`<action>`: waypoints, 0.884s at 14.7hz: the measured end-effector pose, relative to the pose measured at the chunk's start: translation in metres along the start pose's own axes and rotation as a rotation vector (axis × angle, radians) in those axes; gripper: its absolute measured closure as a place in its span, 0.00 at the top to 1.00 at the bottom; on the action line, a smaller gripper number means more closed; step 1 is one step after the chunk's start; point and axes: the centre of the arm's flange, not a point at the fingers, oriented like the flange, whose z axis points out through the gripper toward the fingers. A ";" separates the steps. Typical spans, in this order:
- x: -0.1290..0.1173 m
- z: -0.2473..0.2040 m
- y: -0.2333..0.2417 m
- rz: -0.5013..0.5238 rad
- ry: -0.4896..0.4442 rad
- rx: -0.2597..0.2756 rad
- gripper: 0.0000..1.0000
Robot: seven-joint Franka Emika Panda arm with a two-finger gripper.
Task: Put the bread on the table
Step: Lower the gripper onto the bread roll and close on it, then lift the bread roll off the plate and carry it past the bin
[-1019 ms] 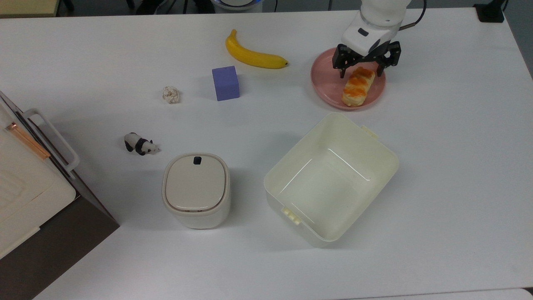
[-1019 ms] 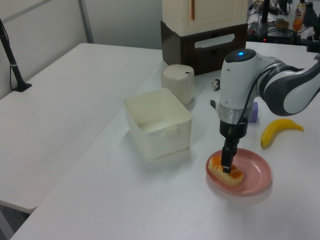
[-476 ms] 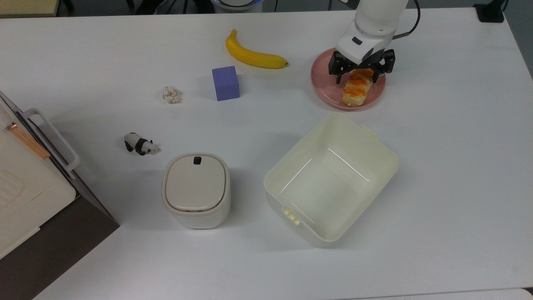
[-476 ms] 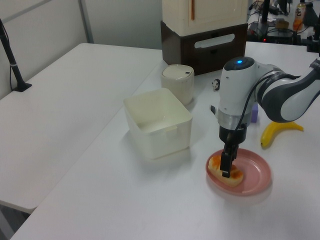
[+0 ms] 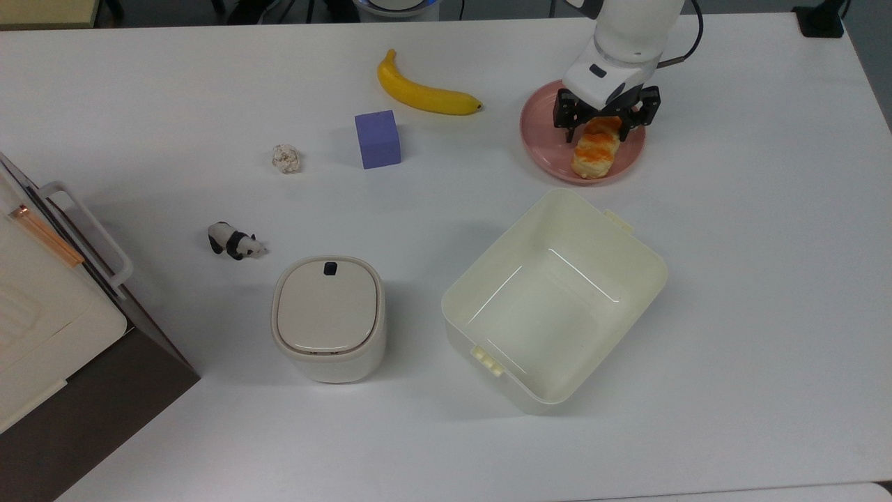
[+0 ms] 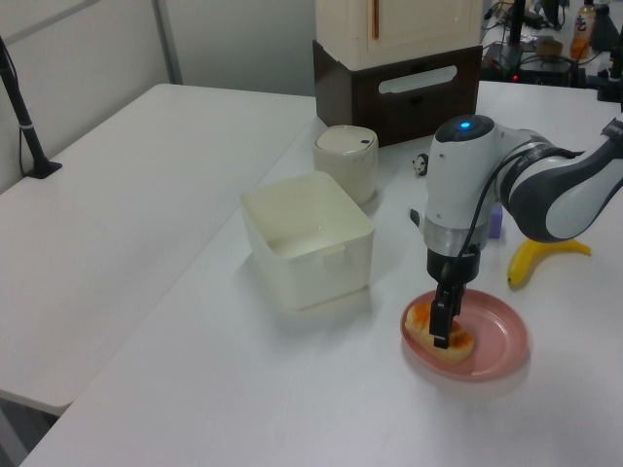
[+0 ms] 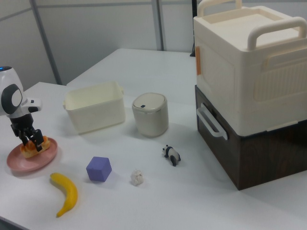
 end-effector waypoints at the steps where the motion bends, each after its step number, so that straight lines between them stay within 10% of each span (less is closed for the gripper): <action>1: 0.000 0.000 0.000 0.001 0.004 0.002 0.74; 13: 0.004 -0.003 0.002 0.015 0.012 0.007 0.41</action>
